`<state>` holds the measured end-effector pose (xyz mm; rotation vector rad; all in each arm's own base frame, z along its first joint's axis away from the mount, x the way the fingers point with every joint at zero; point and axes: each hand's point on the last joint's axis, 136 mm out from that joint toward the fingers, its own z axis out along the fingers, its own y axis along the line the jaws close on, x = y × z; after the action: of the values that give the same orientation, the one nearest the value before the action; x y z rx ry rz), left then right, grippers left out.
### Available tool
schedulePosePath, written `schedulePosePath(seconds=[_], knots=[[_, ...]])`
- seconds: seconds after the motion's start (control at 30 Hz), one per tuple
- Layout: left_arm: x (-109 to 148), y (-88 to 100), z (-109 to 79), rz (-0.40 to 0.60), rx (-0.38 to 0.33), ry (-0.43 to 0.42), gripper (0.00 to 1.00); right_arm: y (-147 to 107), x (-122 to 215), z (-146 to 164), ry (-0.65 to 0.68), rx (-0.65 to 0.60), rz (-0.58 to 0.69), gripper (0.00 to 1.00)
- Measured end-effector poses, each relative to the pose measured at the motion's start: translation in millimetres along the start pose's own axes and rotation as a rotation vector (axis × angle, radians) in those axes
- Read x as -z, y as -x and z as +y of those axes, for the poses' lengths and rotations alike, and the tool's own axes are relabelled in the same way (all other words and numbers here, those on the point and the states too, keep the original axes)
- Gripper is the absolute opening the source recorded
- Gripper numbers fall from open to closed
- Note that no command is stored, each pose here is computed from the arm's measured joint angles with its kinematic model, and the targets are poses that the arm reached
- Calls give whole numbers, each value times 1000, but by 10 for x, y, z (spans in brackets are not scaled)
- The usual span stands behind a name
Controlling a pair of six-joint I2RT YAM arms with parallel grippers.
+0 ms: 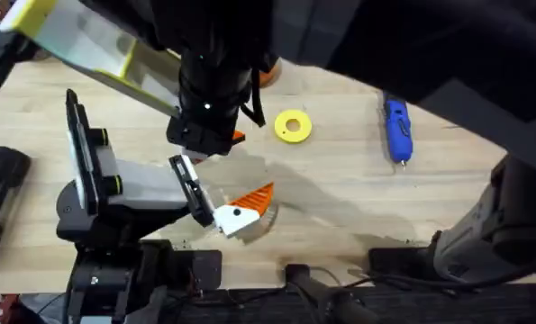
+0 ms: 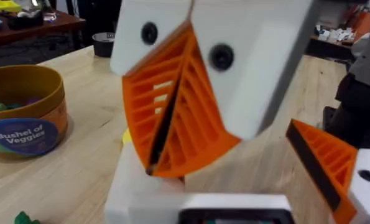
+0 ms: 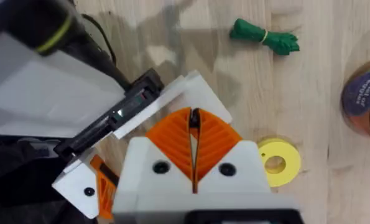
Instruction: Pick up the gripper from the table and insert it into the empty holder that is missing its gripper. Then pick up a screw, insert it into the mounting hole, and use the screwdriver to tighten it. Finally, clean up the table by picking up the vegetable and placing it into the bucket.
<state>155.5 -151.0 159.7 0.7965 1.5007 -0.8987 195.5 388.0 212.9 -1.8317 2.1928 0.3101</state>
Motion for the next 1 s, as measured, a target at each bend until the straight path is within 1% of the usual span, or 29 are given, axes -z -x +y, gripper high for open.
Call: schedulePosePath(seconds=[0.5,0.53,0.57,0.63,0.73,0.77,0.8,1.0], knots=[[0,-1,0,0,1,0,986,1,0,0,0,0,0,14],[0,0,1,0,0,0,986,0,0,0,0,-2,0,60],[0,0,1,0,0,0,986,-1,0,0,0,-3,0,174],[0,-1,1,0,1,0,986,-3,0,-3,-2,-4,2,475],[0,-1,0,0,4,0,986,-39,8,-103,-29,-17,11,934],[0,-2,0,1,5,0,986,-48,12,-135,-32,-23,11,975],[0,-1,-1,0,8,-1,986,-49,13,-147,-31,-26,9,996],[0,-2,0,1,8,0,986,-47,13,-147,-32,-25,8,996]])
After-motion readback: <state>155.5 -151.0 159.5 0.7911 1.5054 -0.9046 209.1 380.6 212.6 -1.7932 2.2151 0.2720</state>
